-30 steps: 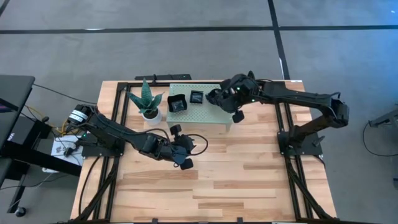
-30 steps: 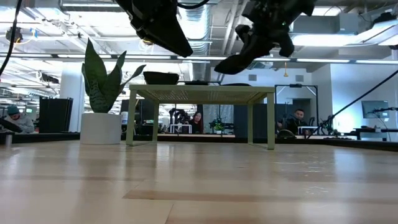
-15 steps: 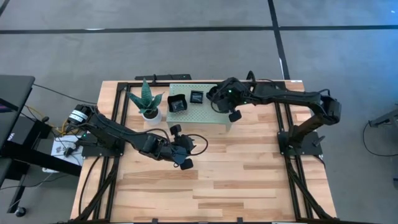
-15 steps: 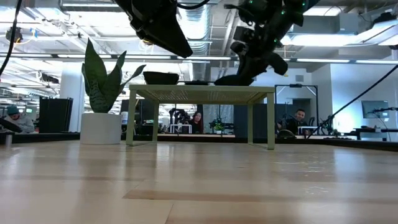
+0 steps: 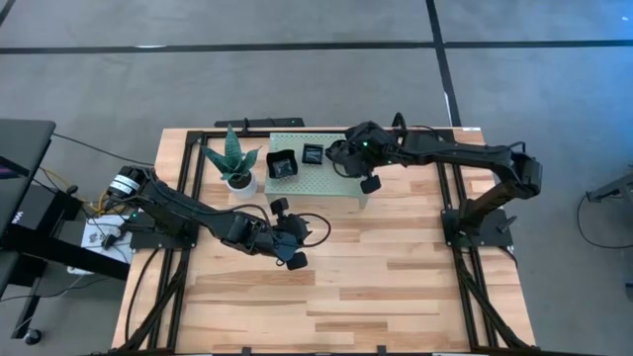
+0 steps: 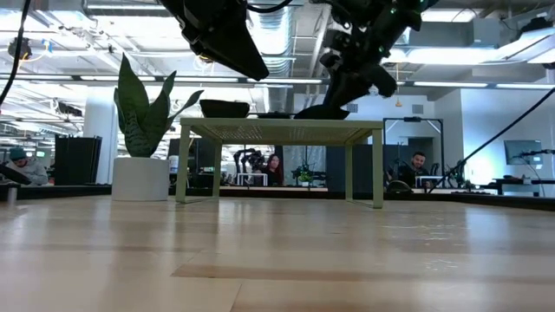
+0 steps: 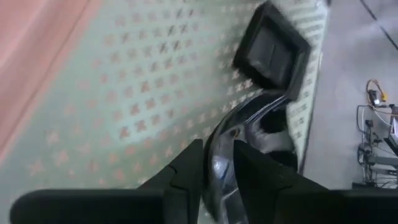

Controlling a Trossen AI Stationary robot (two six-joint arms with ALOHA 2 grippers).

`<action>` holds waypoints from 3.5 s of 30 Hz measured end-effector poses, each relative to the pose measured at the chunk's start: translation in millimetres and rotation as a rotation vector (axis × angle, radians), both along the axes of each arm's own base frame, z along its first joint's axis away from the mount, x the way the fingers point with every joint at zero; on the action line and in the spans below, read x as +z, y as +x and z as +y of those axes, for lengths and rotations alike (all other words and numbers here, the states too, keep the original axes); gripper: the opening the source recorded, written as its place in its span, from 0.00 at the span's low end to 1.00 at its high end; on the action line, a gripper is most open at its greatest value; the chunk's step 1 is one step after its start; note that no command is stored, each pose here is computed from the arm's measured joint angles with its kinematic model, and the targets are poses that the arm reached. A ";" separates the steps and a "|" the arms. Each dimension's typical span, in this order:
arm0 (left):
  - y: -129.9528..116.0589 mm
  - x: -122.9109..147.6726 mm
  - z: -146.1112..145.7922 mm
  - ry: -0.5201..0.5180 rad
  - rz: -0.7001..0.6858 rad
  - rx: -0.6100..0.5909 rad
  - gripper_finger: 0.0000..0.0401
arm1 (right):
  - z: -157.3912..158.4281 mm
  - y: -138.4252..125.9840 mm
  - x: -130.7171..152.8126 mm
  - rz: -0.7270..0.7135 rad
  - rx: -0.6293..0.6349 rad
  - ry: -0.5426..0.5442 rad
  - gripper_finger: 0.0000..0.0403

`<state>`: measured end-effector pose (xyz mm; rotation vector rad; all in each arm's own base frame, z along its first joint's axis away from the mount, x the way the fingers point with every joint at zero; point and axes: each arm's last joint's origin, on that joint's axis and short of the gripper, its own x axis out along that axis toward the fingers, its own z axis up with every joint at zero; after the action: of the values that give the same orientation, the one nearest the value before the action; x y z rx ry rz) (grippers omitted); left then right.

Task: Pick & Place Mini shaped plates
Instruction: Return to Home Position

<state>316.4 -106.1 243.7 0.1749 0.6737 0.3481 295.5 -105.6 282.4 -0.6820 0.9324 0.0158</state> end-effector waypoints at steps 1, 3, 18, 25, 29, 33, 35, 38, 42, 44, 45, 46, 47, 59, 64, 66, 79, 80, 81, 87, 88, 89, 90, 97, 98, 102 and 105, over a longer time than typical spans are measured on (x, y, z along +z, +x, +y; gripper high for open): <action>0.0 0.0 0.0 0.000 0.000 0.000 0.28 | 0.6 0.5 3.1 -0.006 -0.009 0.009 0.21; 0.0 0.0 0.0 0.000 0.000 0.000 0.28 | 2.4 -1.0 7.3 0.015 -0.021 0.031 0.21; 0.0 -0.1 0.0 0.000 0.000 0.000 0.28 | -4.3 -12.5 23.5 0.070 -0.171 0.148 0.10; -0.2 -0.3 -0.3 -0.004 0.002 -0.004 0.28 | -10.2 -15.0 10.1 0.109 -0.189 0.154 0.01; -0.1 -0.3 -0.4 -0.005 0.003 -0.005 0.28 | -16.3 -17.1 10.4 0.115 -0.258 0.095 0.01; -0.1 -0.3 -0.4 -0.005 0.003 -0.006 0.28 | -25.3 -17.8 12.8 0.078 -0.295 0.069 0.00; -0.1 -0.3 -0.3 -0.005 0.003 -0.005 0.28 | -28.2 -19.2 12.8 0.079 -0.306 0.069 0.01; -0.1 -0.3 -0.4 -0.005 0.003 -0.006 0.28 | -25.5 -20.9 13.5 0.083 -0.319 0.085 0.00; -0.1 -0.3 -0.3 -0.004 0.003 -0.006 0.28 | -6.7 -22.0 23.9 0.089 -0.304 0.115 0.01; -0.5 0.5 0.0 -0.005 0.001 -0.006 0.28 | 8.7 -25.4 33.7 0.107 -0.259 0.116 0.01; -1.5 1.9 0.1 -0.006 -0.002 -0.007 0.28 | 16.1 -28.3 41.6 0.094 -0.237 0.113 0.01; -3.2 4.5 0.1 -0.008 -0.007 -0.009 0.28 | 23.9 -32.6 49.4 0.081 -0.216 0.110 0.01; -5.2 8.5 0.7 -0.011 -0.017 -0.010 0.28 | 31.5 -38.8 57.4 0.063 -0.198 0.109 0.01; -108.6 60.1 44.4 0.005 -0.251 0.085 0.28 | 85.1 -151.8 89.0 -0.384 -0.276 0.374 0.00; -165.1 37.7 66.8 -0.087 -0.420 0.098 0.28 | 93.5 -171.9 41.7 -0.599 -0.203 0.418 0.00; -179.6 28.8 71.8 -0.139 -0.537 0.055 0.28 | 95.1 -175.9 25.5 -0.707 -0.167 0.429 0.00; -226.1 -39.1 81.2 -0.088 -0.932 -0.366 0.28 | 97.0 -189.8 -50.9 -1.116 -0.042 0.460 0.01; -227.5 -42.5 81.8 -0.090 -0.945 -0.365 0.28 | 96.9 -191.1 -53.2 -1.113 -0.043 0.459 0.01; -228.6 -45.8 82.2 -0.092 -0.957 -0.364 0.28 | 97.0 -191.9 -56.0 -1.102 -0.046 0.460 0.01; -227.2 -50.8 81.6 -0.066 -0.934 -0.374 0.28 | 97.5 -194.7 -79.9 -1.042 -0.096 0.544 0.01; -227.0 -51.4 81.5 -0.059 -0.927 -0.376 0.28 | 97.6 -195.3 -83.7 -1.051 -0.093 0.549 0.01; -227.0 -51.3 81.5 -0.057 -0.927 -0.377 0.28 | 97.7 -195.3 -88.4 -1.052 -0.091 0.550 0.01; -227.1 -51.3 81.5 -0.056 -0.928 -0.377 0.28 | 97.6 -195.2 -93.6 -1.046 -0.093 0.546 0.01; -227.0 -51.4 81.6 -0.055 -0.927 -0.373 0.28 | 97.5 -198.3 -107.6 -1.067 -0.092 0.542 0.01; -227.1 -51.4 81.6 -0.055 -0.927 -0.372 0.28 | 97.8 -198.6 -107.7 -1.065 -0.087 0.544 0.01; -226.8 -51.5 81.5 -0.056 -0.924 -0.373 0.28 | 98.8 -198.8 -109.2 -1.047 -0.071 0.553 0.01; -226.8 -51.4 81.5 -0.058 -0.926 -0.372 0.28 | 98.8 -198.6 -112.9 -1.009 -0.082 0.552 0.01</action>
<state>89.6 -24.6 192.2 0.0653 -0.2668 0.0254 97.0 -6.8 169.5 -0.0760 -0.0390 -0.1298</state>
